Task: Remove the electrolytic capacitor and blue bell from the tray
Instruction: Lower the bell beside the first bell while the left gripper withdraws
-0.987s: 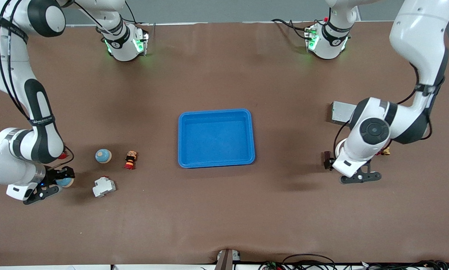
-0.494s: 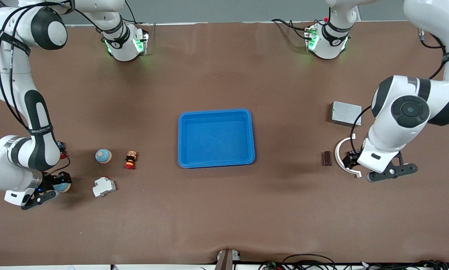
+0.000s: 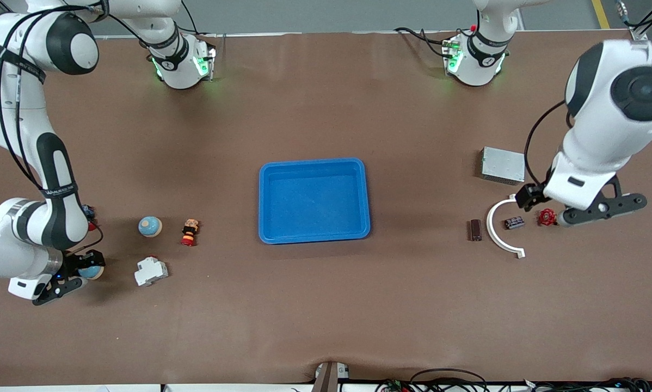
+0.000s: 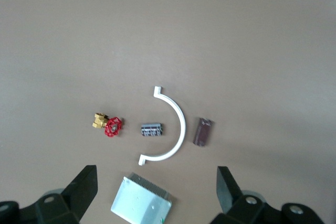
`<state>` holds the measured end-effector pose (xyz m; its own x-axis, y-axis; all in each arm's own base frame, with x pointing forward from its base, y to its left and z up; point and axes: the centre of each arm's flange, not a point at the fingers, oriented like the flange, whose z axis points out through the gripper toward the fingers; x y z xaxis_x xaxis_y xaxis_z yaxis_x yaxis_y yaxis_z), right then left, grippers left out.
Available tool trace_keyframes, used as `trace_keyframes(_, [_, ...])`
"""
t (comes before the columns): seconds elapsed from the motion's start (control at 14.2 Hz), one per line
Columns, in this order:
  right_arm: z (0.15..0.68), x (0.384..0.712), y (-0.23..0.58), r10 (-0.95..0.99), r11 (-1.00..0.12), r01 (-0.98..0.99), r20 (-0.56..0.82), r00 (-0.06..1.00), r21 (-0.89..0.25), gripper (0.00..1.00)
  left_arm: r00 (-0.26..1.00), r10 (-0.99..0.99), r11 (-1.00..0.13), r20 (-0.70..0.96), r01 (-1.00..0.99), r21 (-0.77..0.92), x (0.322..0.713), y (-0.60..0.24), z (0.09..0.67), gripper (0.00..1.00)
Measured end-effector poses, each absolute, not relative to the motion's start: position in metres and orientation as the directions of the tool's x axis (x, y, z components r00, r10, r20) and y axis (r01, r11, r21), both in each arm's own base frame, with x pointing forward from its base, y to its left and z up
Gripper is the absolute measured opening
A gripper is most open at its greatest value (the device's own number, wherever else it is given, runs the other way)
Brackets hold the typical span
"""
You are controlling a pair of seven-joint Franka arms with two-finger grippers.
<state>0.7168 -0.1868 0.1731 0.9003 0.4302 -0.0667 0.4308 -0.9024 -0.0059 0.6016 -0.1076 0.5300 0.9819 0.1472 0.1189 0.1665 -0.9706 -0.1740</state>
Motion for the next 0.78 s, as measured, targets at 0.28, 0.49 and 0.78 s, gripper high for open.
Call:
trace_keyframes(0.28, [0.166,0.714,-0.197,0.401,-0.916,0.400,-0.056,0.915,-0.028,1.00,0.992,0.072,-0.987,0.107,0.086,-0.133,0.572,-0.110,0.582,1.00])
trace_keyframes(0.49, [0.177,0.718,-0.190,0.367,-0.930,0.364,-0.073,0.928,-0.049,1.00,0.992,0.058,-0.989,0.116,0.073,-0.126,0.557,-0.109,0.605,1.00])
trace_keyframes(0.78, [0.229,0.728,-0.164,0.308,-0.950,0.293,-0.175,0.935,-0.103,1.00,0.996,0.001,-0.991,0.092,0.014,-0.133,0.535,-0.100,0.631,1.00])
